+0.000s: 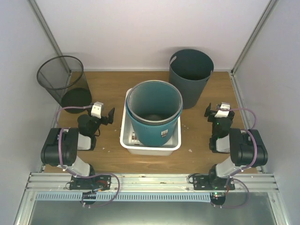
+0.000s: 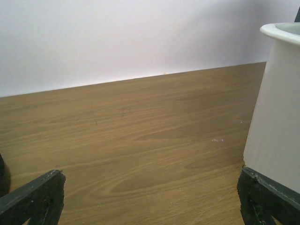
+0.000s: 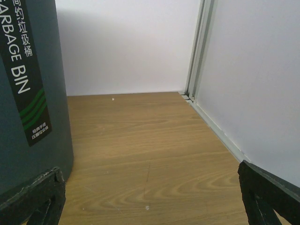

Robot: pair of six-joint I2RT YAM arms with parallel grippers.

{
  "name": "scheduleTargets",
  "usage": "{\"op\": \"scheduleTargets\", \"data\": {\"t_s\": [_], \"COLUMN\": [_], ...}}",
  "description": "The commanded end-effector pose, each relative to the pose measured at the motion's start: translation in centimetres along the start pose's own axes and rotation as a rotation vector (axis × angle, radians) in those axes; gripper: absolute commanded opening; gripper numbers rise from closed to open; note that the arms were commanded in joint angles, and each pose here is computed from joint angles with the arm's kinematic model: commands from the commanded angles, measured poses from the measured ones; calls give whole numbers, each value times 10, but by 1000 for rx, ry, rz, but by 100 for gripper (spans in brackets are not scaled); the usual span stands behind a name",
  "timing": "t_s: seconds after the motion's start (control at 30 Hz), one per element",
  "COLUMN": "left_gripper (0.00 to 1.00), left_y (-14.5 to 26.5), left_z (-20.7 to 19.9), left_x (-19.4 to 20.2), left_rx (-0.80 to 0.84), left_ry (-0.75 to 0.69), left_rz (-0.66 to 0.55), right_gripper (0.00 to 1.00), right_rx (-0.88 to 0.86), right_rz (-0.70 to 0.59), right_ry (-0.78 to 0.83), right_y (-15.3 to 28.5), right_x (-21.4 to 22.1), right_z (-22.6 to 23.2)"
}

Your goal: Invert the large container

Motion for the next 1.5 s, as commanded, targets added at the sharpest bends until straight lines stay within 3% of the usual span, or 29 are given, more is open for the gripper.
{"op": "scheduleTargets", "data": {"t_s": [0.0, 0.53, 0.73, 0.87, 1.1, 1.3, 1.47], "left_gripper": [99, 99, 99, 99, 99, 99, 99], "left_y": [-1, -1, -1, -1, -1, -1, -1], "left_z": [4, 4, 4, 4, 4, 4, 3], "left_x": [-13, -14, -14, -13, -13, -13, -14], "left_rx": [-25, -26, -26, -25, -26, -26, -24], "left_ry": [-40, -42, -42, -41, -41, -41, -42], "left_rz": [-63, -65, -66, -64, -65, -64, -66], "right_gripper": [100, 100, 100, 100, 100, 93, 90], "right_rx": [17, 27, 100, 113, -109, -364, -542], "right_rz": [-49, -58, -9, 104, 356, 598, 658], "right_ry": [-18, -9, 3, -10, -166, -423, -560], "right_y": [-3, -1, -23, -41, -67, -94, -96], "right_x": [-9, -18, -81, -125, -172, -174, -173], "right_z": [-1, 1, 8, 16, 47, 56, 60]}}
Point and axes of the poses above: each gripper's point midway between its finger pads, its own y axis back along the fingers, its own z axis along the line the jaws close on, x = y × z, the point moved 6 cm from there along y, back along the fingers, and after that the axes turned 11 degrees about -y, right-handed, at the moved point
